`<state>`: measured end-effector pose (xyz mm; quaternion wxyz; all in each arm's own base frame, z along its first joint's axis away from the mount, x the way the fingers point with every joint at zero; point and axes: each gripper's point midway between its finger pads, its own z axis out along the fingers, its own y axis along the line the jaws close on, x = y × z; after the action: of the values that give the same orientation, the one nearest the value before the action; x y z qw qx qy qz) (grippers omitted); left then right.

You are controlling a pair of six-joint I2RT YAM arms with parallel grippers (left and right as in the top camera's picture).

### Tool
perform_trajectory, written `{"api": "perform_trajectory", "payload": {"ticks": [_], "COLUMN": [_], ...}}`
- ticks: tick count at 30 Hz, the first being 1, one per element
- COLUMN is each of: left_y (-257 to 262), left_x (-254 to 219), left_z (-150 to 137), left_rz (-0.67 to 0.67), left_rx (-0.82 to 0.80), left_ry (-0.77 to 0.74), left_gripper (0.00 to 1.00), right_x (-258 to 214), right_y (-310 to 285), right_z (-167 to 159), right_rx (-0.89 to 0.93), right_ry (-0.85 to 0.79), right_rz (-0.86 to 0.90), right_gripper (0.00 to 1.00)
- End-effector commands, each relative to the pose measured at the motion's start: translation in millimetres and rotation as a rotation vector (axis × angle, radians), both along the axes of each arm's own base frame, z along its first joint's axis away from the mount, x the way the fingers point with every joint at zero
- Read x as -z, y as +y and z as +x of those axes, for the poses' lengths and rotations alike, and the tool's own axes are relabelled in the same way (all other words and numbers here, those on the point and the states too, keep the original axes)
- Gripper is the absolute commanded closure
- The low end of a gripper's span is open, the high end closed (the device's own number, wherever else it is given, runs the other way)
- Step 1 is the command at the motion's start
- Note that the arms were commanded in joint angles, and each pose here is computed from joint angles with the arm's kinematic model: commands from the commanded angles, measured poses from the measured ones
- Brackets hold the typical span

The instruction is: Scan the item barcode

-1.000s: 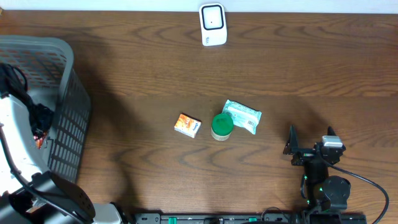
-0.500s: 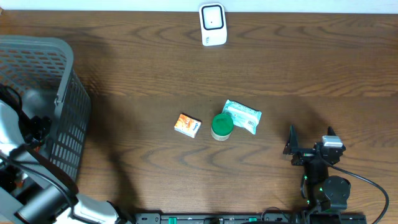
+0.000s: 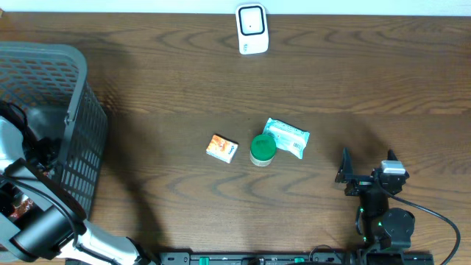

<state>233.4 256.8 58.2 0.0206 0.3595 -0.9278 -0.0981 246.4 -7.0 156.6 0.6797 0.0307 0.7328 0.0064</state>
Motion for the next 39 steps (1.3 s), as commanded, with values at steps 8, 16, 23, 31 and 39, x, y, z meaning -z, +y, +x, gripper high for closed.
{"api": "perform_trajectory", "payload": {"ticks": [8,16,23,31,39], "left_y": [35,43,28,11,-3], "left_x": [-7,1,29,71,112], "left_z": [16,26,13,-1,-16], "left_rz": [0.150,0.176,0.057,-0.080,-0.186], "left_rx": [0.096,0.125,0.256,0.290,0.290], "left_ry": [-0.022,-0.046,0.059,0.150,0.235], "left_gripper": [0.02,0.02,0.02,0.03,0.03], "right_x": [0,0,0,0,0], "right_y": [0,0,0,0,0], "right_z": [0,0,0,0,0], "right_rx": [0.000,0.000,0.000,0.000,-0.001], "right_ry": [0.000,0.000,0.000,0.000,0.000], "right_rz": [0.014,0.014,0.014,0.014,0.014], "right_gripper": [0.01,0.01,0.01,0.01,0.01]}}
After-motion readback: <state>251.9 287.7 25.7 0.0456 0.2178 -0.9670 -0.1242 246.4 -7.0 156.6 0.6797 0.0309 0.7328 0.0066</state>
